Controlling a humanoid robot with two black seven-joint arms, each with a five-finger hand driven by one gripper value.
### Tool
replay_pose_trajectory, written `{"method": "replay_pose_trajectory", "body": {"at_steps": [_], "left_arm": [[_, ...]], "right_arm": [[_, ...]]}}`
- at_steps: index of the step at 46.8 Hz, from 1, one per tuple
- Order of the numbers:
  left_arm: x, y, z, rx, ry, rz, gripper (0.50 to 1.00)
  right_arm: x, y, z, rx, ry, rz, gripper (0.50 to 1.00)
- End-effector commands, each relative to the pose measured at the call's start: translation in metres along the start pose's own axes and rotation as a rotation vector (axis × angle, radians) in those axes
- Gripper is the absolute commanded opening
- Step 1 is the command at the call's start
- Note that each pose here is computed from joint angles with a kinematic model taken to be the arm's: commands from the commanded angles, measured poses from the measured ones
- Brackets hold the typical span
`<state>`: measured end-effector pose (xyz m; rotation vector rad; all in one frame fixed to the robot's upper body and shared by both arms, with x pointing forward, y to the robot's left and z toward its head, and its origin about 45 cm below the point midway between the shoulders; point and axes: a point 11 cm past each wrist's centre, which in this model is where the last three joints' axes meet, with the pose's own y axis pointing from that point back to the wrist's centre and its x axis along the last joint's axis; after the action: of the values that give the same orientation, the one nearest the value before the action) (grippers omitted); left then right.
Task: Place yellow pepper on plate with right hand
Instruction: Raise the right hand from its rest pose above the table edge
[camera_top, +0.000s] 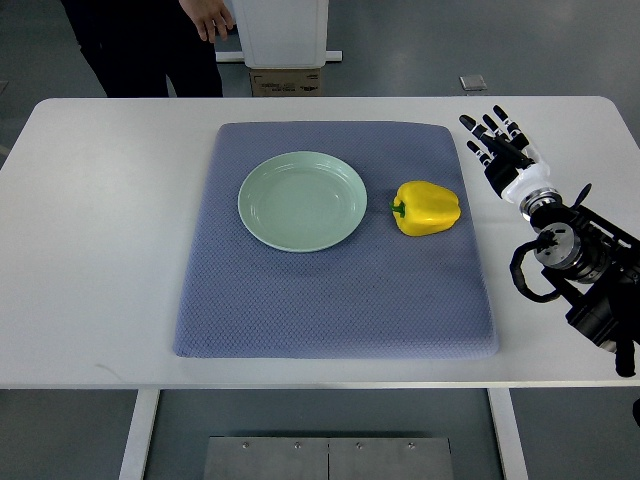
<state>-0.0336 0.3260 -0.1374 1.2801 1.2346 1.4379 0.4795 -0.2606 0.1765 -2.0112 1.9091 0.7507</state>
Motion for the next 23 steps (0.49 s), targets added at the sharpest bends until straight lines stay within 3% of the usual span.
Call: {"method": "replay_pose_trajectory", "body": {"at_steps": [1, 7, 23], "left_arm": [[0.0, 0.0, -0.004, 0.007, 0.002, -0.002, 1.0], [0.002, 0.0, -0.017, 0.028, 0.002, 0.004, 1.0], [0.0, 0.0, 0.006, -0.01, 0.0, 0.002, 1.0]], "right_arm": [[0.001, 0.0, 0.0, 0.0, -0.001, 0.001, 1.0], [0.0, 0.0, 0.001, -0.001, 0.0, 0.0, 1.0], [0.003, 0.001, 0.002, -0.002, 0.001, 0.005, 1.0]]}}
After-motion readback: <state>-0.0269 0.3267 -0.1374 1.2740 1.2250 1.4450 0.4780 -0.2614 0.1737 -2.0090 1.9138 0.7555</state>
